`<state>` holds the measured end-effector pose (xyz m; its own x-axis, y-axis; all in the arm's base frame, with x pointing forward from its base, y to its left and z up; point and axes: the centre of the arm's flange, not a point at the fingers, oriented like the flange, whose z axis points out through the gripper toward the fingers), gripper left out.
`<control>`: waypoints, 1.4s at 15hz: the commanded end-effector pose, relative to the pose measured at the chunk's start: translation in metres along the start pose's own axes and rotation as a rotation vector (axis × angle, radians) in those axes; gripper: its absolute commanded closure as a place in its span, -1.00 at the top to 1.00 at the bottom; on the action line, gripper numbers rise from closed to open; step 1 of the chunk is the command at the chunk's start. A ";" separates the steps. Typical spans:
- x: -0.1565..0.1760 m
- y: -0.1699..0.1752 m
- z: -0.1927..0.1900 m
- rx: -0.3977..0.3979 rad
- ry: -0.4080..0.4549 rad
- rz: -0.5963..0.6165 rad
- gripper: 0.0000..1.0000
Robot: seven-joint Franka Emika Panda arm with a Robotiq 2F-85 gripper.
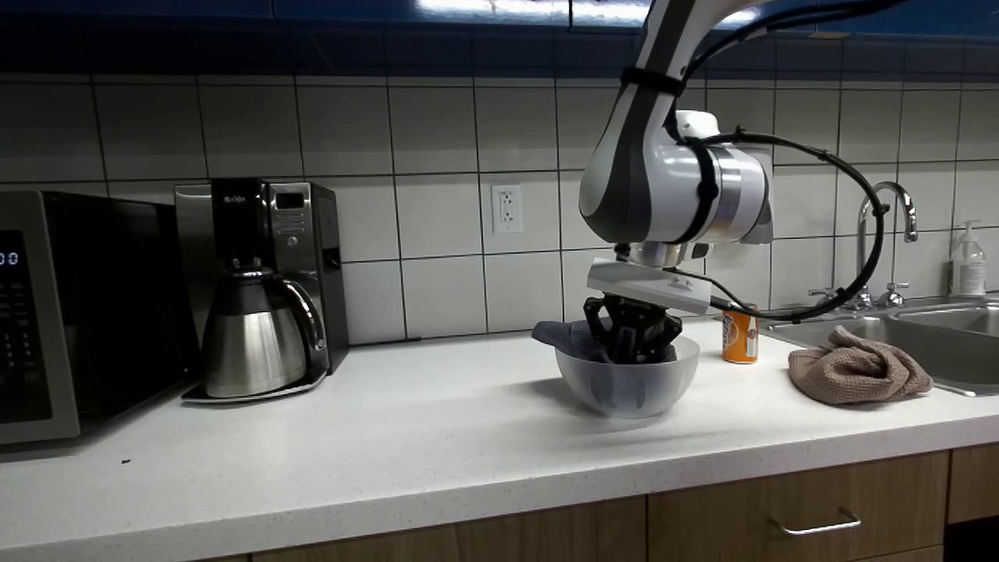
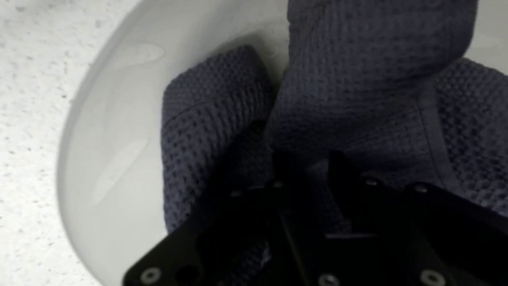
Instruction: Remove the towel from the bowl, then place it on the counter
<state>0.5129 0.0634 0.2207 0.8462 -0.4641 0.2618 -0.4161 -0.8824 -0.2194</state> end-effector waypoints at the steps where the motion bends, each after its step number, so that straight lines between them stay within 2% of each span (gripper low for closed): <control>1: 0.002 0.004 -0.012 0.038 0.018 -0.010 -0.94; 2: 0.003 0.004 -0.013 0.043 0.020 -0.008 -1.00; 11: 0.006 0.004 -0.015 0.061 0.010 -0.002 -0.99; 21: 0.002 -0.023 -0.097 0.084 0.110 -0.064 -0.99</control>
<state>0.5145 0.0704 0.2854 0.8207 -0.4458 0.3574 -0.3558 -0.8882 -0.2907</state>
